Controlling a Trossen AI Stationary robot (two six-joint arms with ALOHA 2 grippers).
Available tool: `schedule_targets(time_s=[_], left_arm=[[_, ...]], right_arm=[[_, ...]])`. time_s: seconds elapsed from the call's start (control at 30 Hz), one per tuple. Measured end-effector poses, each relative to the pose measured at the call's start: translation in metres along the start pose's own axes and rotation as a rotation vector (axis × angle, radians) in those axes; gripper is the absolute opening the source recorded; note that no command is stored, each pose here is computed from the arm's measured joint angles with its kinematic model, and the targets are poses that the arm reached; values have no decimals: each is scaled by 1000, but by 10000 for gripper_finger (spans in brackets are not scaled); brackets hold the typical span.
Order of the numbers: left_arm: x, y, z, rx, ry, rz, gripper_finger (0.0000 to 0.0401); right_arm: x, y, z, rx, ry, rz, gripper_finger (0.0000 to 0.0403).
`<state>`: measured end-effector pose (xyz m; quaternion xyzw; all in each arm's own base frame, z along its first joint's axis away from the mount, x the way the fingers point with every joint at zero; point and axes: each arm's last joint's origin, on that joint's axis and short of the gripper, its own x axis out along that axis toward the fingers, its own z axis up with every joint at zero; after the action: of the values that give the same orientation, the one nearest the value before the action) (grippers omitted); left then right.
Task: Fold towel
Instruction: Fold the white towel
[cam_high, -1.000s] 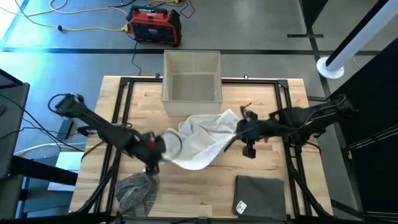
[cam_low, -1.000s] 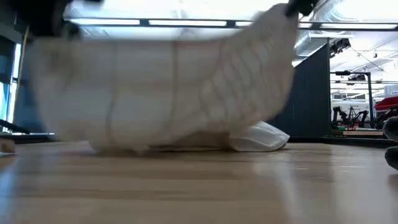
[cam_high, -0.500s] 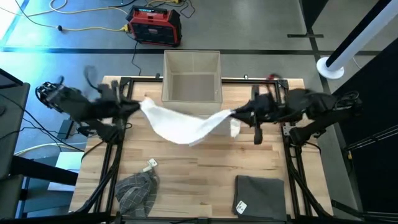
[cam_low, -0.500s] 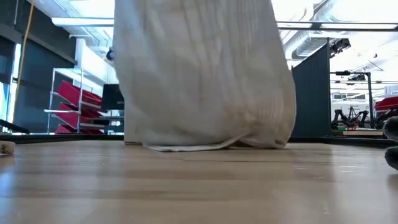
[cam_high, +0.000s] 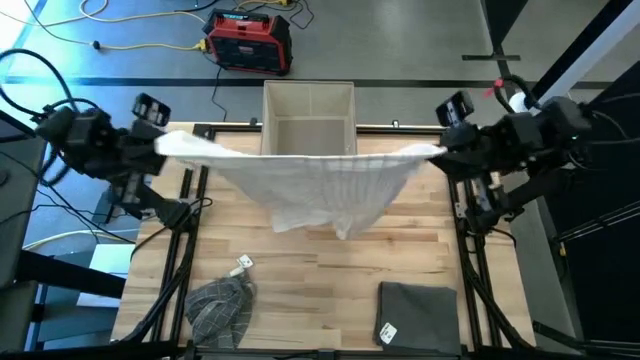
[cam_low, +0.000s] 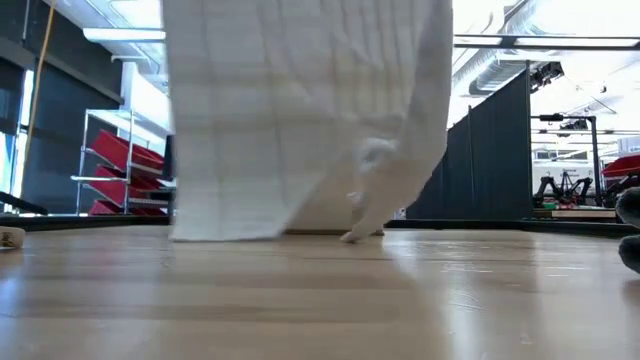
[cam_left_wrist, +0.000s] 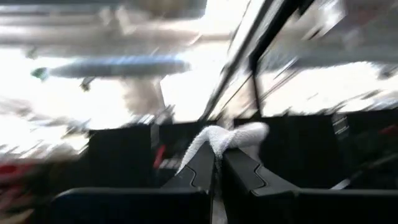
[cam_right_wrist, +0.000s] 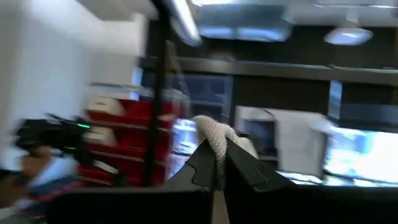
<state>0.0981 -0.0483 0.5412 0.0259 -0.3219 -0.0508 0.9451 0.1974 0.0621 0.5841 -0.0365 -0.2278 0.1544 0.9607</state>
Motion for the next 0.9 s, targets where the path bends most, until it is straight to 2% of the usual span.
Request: schedule_targets(time_s=[0.23,0.33,0.63,0.77,0.9], left_arm=[[8,-6,5,-38,-169,-114,2],[14,-10,2,-50,-195,-136,2],[39,-30,-4,-124,-235,-294,2],[50,-38,4,-75,-190,-335,2],[55,-36,7,19,-86,-265,2]], right_arm=[[25,20,16,6,-82,108,2],[33,32,22,2,-112,154,2],[44,77,32,-12,-138,272,2],[40,94,38,-67,-124,198,2],[29,104,48,-202,-47,-41,2]])
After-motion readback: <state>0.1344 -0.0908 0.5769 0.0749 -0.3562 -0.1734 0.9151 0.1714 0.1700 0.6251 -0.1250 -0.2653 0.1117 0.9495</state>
